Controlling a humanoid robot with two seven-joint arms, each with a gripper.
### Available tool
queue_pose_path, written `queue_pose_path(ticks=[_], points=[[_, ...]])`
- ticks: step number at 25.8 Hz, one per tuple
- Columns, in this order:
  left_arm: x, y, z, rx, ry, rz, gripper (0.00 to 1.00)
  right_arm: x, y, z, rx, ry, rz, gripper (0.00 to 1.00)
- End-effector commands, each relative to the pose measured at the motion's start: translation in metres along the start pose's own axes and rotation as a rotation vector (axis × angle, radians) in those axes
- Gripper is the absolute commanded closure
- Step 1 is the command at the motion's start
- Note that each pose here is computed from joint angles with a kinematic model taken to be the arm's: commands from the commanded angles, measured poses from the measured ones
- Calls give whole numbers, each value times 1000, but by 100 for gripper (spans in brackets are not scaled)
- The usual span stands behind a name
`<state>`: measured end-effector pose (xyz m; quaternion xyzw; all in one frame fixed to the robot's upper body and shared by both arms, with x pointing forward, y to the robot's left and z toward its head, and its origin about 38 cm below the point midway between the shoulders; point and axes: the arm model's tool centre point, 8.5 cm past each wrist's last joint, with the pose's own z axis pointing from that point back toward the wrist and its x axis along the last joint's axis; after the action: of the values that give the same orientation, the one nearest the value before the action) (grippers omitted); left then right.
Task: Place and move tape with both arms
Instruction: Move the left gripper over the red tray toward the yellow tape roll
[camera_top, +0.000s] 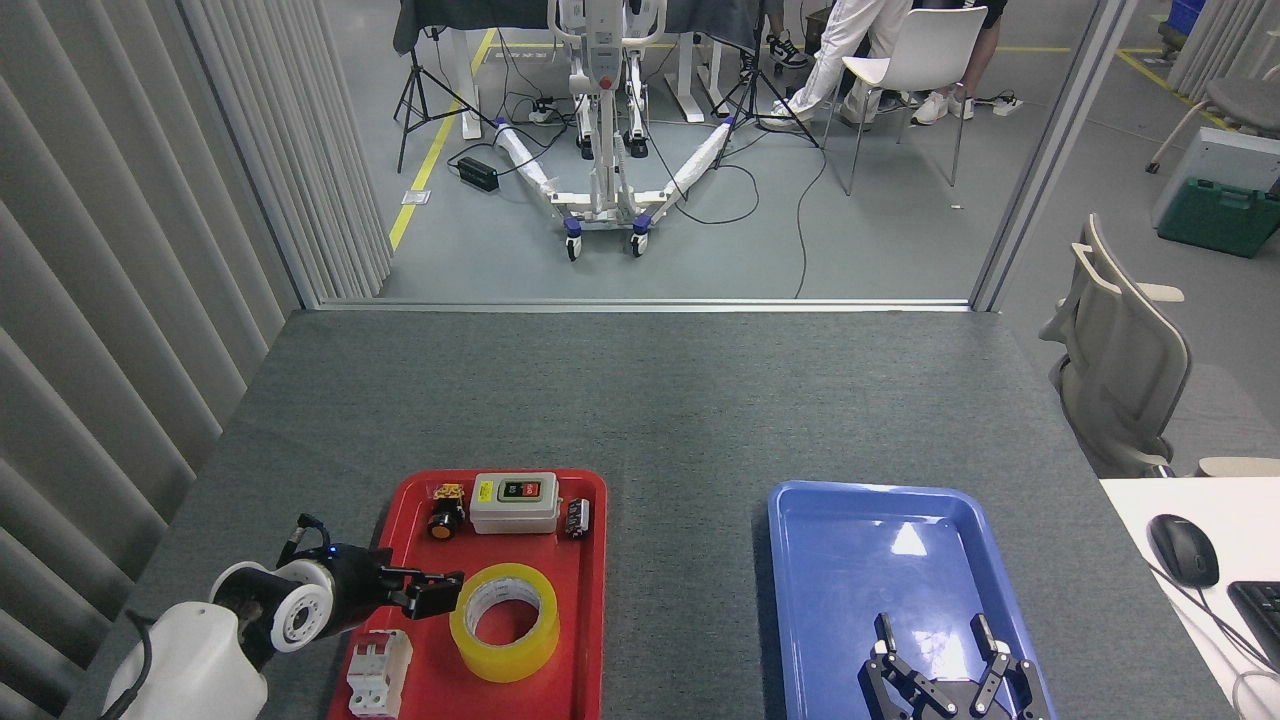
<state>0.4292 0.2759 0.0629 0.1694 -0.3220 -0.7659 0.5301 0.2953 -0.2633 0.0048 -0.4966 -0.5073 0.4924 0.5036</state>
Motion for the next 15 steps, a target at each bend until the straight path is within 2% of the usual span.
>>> queue_pose_path(ticks=[1, 4, 9, 11, 15], points=[[1, 5, -12, -48, -13, -1, 0, 1, -1, -2, -3, -4, 0, 0], [0, -4, -20, -83, -11, 12, 0, 5, -3, -4, -11, -3, -8, 0], [9, 4, -24, -95, -20, -34, 0, 10, -3, -4, -12, 12, 15, 0], [7, 7, -24, -93, -16, -35, 0, 8, -9, -4, -29, 27, 22, 0], [5, 4, -24, -103, -12, -32, 0, 4, -10, -3, -32, 43, 24, 0]])
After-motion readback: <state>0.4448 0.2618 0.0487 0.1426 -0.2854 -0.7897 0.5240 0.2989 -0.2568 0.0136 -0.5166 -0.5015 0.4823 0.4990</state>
